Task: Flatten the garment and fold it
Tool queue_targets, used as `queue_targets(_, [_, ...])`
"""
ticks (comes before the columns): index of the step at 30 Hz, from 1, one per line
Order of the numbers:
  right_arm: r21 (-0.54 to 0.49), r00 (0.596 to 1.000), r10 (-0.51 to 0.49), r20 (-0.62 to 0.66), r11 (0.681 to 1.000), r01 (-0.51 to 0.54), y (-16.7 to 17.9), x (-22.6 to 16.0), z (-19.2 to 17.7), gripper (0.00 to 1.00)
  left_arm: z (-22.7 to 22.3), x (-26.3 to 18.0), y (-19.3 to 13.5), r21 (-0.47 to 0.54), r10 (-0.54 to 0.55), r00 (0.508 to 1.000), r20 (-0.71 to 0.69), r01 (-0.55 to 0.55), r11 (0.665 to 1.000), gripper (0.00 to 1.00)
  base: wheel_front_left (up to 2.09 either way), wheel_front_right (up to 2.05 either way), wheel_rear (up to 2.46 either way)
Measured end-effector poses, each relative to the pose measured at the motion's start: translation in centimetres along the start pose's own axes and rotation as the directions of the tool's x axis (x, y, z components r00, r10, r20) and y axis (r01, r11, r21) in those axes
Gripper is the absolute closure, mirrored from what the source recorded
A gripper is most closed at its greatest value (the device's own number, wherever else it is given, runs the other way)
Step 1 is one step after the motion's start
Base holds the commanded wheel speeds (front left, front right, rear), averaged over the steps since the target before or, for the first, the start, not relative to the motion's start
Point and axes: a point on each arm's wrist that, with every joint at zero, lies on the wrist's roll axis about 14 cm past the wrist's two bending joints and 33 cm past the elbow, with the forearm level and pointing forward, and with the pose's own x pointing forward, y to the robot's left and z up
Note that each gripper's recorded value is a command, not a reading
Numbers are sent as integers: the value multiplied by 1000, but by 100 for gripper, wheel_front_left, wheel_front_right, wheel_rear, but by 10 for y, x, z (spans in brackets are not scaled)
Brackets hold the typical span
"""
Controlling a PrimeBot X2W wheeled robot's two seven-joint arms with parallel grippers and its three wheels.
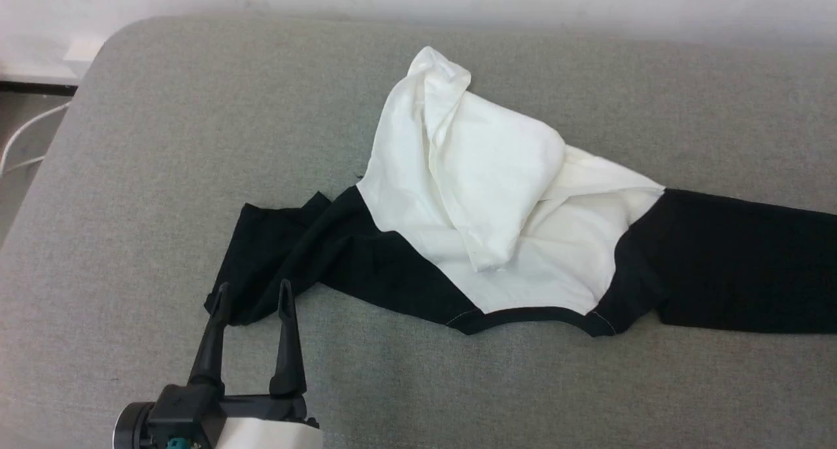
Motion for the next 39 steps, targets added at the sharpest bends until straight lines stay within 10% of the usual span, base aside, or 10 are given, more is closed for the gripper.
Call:
queue_targets(10, [-45, 982, -64, -176, 997, 57, -16, 9, -79, 100, -13, 9, -8, 6, -37, 999, -34, 37, 999, 0, 0, 0, 0])
queue_targets(12, [-67, 983, -66, -171, 996, 55, -16, 10, -81, 51, -14, 10, -9, 5, -47, 998, -36, 47, 999, 0, 0, 0, 0])
queue_targets(13, [-75, 984, -63, -167, 996, 51, -15, 10, -81, 0, -14, 10, -10, 4, -49, 998, -38, 49, 999, 0, 0, 0, 0])
queue_targets(26, [-106, 992, 49, 115, 994, -36, 7, -9, 11, 0, -2, 0, -20, -14, -83, 997, -1, 83, 996, 0, 0, 0, 0])
queue_targets(39, [-16, 839, 306, 450, 942, -335, 119, -95, 37, 0, 16, -11, -20, -24, -86, 995, 53, 88, 996, 0, 0, 0, 0])
